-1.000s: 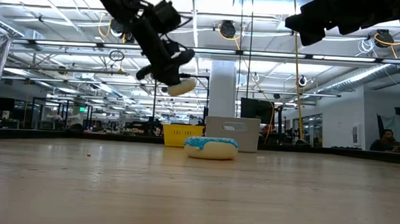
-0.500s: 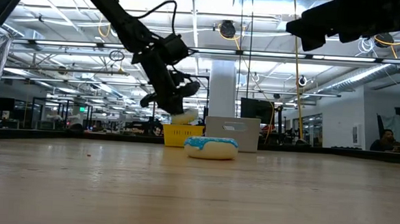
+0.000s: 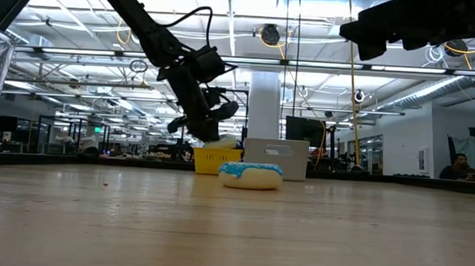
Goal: Pick & Place Food Item
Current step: Put the light blue donut into the yellow basket, then put the blue donut into the yellow basket
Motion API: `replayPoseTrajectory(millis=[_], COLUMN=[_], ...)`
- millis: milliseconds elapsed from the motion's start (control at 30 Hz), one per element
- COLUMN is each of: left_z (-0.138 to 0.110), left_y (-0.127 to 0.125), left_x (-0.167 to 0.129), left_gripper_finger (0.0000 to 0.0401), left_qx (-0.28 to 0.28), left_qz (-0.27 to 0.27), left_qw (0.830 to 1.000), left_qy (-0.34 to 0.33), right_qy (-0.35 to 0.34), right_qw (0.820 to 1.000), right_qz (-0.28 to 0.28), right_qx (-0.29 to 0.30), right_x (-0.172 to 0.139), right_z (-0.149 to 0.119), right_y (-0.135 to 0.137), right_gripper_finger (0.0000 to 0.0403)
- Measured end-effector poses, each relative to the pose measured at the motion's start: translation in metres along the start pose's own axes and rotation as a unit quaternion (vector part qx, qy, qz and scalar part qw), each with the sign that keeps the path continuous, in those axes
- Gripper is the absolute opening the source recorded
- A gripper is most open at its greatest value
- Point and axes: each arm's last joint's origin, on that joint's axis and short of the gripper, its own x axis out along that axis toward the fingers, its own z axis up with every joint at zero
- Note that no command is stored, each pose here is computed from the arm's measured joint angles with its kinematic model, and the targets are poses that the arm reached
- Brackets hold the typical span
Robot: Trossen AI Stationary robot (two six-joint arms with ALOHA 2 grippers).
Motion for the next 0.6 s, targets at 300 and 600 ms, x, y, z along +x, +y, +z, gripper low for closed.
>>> replayPoseTrajectory(millis=[300, 600], left_z=[-0.0014, -0.0005], left_y=[0.0009, 0.0017], left_x=[0.0000, -0.0014], left_gripper_finger=[0.0141, 0.0224], left_qx=[0.003, 0.040], left_qz=[0.004, 0.005], left_qw=[1.000, 0.999], left_qy=[0.008, 0.008], right_qy=[0.001, 0.001], right_qw=[1.000, 1.000], right_qz=[0.000, 0.000], right_qx=[0.000, 0.000], right_x=[0.0000, 0.0000], right_z=[-0.0001, -0.0002], right_y=[0.0000, 0.0000], right_gripper_finger=[0.0171, 0.0171])
